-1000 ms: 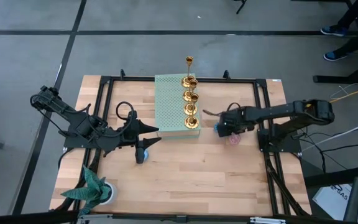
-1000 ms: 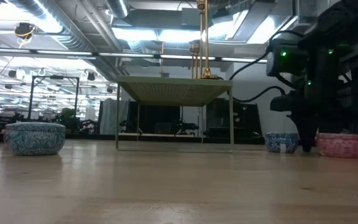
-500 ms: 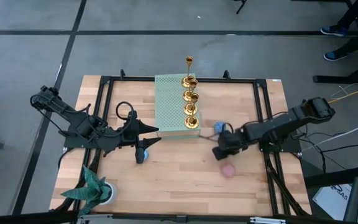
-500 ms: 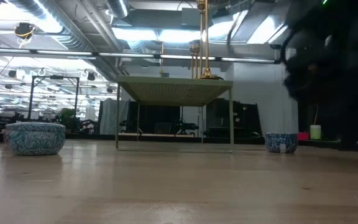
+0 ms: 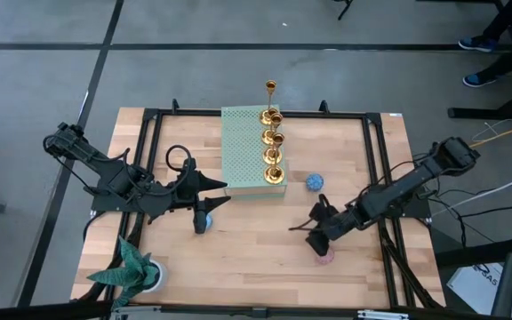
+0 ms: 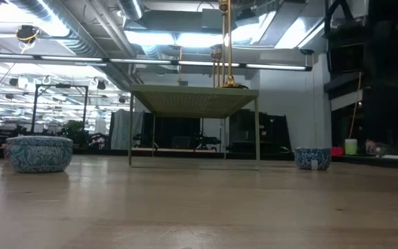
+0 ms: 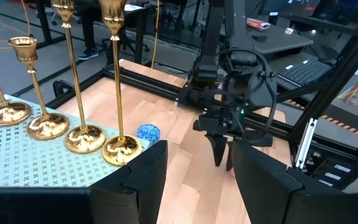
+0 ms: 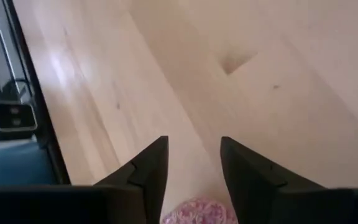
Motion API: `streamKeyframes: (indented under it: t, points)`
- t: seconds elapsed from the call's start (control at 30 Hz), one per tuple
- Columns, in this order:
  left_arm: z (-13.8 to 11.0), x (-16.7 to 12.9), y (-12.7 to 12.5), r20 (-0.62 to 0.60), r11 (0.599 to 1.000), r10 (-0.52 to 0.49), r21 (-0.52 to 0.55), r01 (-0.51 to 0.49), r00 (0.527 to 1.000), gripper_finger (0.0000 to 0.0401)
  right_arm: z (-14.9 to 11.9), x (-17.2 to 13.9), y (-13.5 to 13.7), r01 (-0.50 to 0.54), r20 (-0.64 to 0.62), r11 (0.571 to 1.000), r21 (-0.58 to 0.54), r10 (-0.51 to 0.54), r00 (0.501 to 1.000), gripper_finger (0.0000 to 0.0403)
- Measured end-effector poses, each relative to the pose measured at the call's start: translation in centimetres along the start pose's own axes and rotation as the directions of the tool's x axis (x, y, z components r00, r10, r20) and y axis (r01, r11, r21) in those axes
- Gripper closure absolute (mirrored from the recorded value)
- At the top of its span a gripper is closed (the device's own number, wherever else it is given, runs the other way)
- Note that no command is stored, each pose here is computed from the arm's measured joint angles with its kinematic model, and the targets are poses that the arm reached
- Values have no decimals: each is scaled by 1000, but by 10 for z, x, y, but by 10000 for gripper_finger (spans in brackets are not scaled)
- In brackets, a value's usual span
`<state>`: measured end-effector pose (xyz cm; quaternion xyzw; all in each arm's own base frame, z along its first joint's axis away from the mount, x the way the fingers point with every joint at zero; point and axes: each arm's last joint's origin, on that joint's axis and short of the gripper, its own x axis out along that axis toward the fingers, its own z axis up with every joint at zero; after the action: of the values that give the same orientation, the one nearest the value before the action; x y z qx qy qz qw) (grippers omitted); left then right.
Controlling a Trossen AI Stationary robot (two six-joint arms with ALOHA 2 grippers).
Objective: Pick & Place candle stick holders
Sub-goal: Move the blue scented candle to the bottom right
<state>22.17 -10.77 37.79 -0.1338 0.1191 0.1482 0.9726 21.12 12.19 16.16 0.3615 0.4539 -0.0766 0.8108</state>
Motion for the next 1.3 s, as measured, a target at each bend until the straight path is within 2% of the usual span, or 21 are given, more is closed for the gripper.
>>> streamKeyframes:
  t: [0.27, 0.47, 0.57, 0.67, 0.77, 0.83, 0.9, 1.0, 1.13, 1.3]
  points:
    - [1, 0, -1, 10, 1000, -6, -16, 6, 1000, 224, 25, -20, -13, 53, 118, 996, 73, -61, 991, 296]
    - [1, 0, -1, 1, 999, -22, -38, 22, 1000, 224, 39, -54, -29, 86, 165, 996, 7, -86, 983, 322]
    - [1, 0, -1, -2, 999, -28, -38, 28, 1000, 224, 39, -73, -39, 133, 164, 987, -96, -116, 980, 341]
    - [1, 0, -1, -2, 999, -28, -38, 28, 1000, 224, 35, -86, -54, 228, 122, 940, -255, -203, 972, 365]
    - [1, 0, -1, -3, 999, -28, -37, 28, 1000, 224, 33, -92, -62, 291, 115, 839, -459, -268, 956, 388]
    - [1, 0, -1, -4, 999, -27, -36, 27, 1000, 224, 36, -93, -65, 336, 152, 806, -487, -301, 942, 397]
    - [0, 0, -1, -6, 999, -27, -35, 26, 1000, 224, 43, -93, -68, 398, 219, 810, -430, -334, 917, 396]
    - [0, 0, -1, -7, 999, -26, -33, 25, 1000, 224, 54, -93, -75, 475, 283, 844, -251, -405, 869, 387]
    - [0, 0, -1, -7, 999, -25, -33, 25, 1000, 223, 67, -91, -88, 518, 288, 854, -51, -484, 826, 387]
    - [0, 0, -1, -9, 999, -24, -30, 24, 1000, 224, 84, -86, -93, 509, 336, 861, 11, -482, 809, 398]
